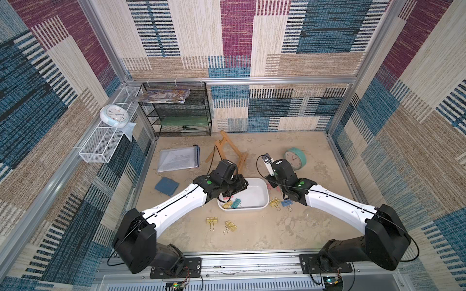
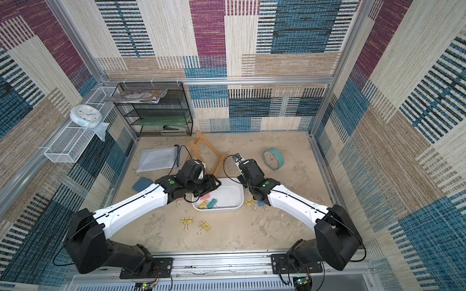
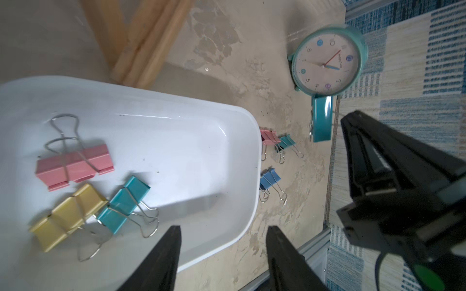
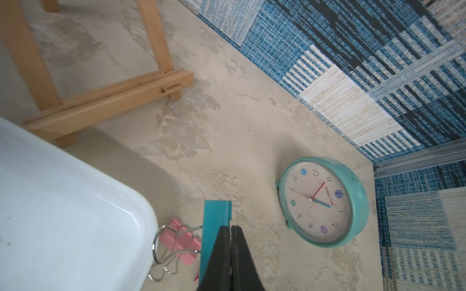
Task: Take out the binder clips from the storage box
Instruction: Place the binder clip at the center of the board.
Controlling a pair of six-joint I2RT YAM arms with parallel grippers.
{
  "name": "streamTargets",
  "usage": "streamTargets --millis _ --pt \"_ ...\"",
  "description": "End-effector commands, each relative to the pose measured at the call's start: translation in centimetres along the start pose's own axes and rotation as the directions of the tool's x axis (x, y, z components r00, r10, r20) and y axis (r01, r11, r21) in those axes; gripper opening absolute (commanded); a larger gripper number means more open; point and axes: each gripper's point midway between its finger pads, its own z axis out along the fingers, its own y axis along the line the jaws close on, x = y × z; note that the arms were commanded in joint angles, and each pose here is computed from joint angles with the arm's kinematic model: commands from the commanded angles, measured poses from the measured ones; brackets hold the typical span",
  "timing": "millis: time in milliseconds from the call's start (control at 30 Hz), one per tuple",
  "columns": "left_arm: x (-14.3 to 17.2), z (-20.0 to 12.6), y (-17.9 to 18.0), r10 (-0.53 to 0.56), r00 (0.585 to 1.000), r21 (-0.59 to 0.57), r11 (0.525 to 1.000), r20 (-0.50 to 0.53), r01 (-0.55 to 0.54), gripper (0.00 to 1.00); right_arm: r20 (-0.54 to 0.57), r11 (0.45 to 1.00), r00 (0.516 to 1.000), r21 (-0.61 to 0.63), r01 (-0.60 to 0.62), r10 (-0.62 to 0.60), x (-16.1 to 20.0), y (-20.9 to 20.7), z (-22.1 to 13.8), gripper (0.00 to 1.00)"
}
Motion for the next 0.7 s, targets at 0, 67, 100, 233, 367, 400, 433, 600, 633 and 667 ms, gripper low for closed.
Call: streamTargets --millis 0,67,100,233,367,400,433,600,633,667 --pt "0.9 1.5 -1.8 0.056 0.998 0.028 0.998 -0.037 -0.055 0.59 0.044 0.991 0.999 -0.132 0.033 -0.027 -0.4 0.5 1.3 0.00" --pt "1.7 2.9 -2.6 0.048 0.995 0.066 0.997 -0.091 -0.042 0.61 -0.033 0.987 0.994 -0.126 0.098 -0.103 1.2 0.2 3.0 0.00" --pt "1.9 3.3 -2.7 0.037 0.994 0.079 0.996 -0.105 -0.028 0.61 -0.062 0.983 0.990 -0.139 0.120 -0.130 1.9 0.3 3.7 0.00" --pt "2.3 4.2 -2.9 0.013 0.993 0.102 0.995 -0.118 -0.001 0.69 -0.086 0.975 0.979 -0.146 0.169 -0.183 3.1 -0.2 5.8 0.00" --pt "2.6 4.2 -2.6 0.018 0.993 0.097 0.995 -0.118 -0.006 0.72 -0.088 0.957 0.959 -0.135 0.256 -0.269 4.4 -0.4 7.3 0.00" --pt "2.6 4.2 -2.5 0.016 0.993 0.093 0.996 -0.115 -0.006 0.72 -0.098 0.948 0.949 -0.144 0.284 -0.299 5.0 -0.1 7.7 0.00" --pt "2.6 4.2 -2.4 0.014 0.994 0.091 0.996 -0.113 -0.004 0.73 -0.103 0.937 0.937 -0.147 0.318 -0.334 5.5 0.1 8.2 0.00" --pt "2.7 4.2 -2.4 0.018 0.993 0.096 0.995 -0.118 -0.007 0.74 -0.066 0.915 0.915 -0.093 0.392 -0.399 5.5 -0.1 9.8 0.00" --pt "2.7 4.1 -2.4 0.022 0.993 0.095 0.995 -0.117 -0.010 0.74 -0.040 0.917 0.918 -0.077 0.391 -0.395 5.0 -0.2 10.0 0.00" --pt "2.7 4.1 -2.4 0.023 0.993 0.096 0.995 -0.115 -0.012 0.74 -0.020 0.915 0.917 -0.074 0.397 -0.399 4.7 -0.1 10.1 0.00"
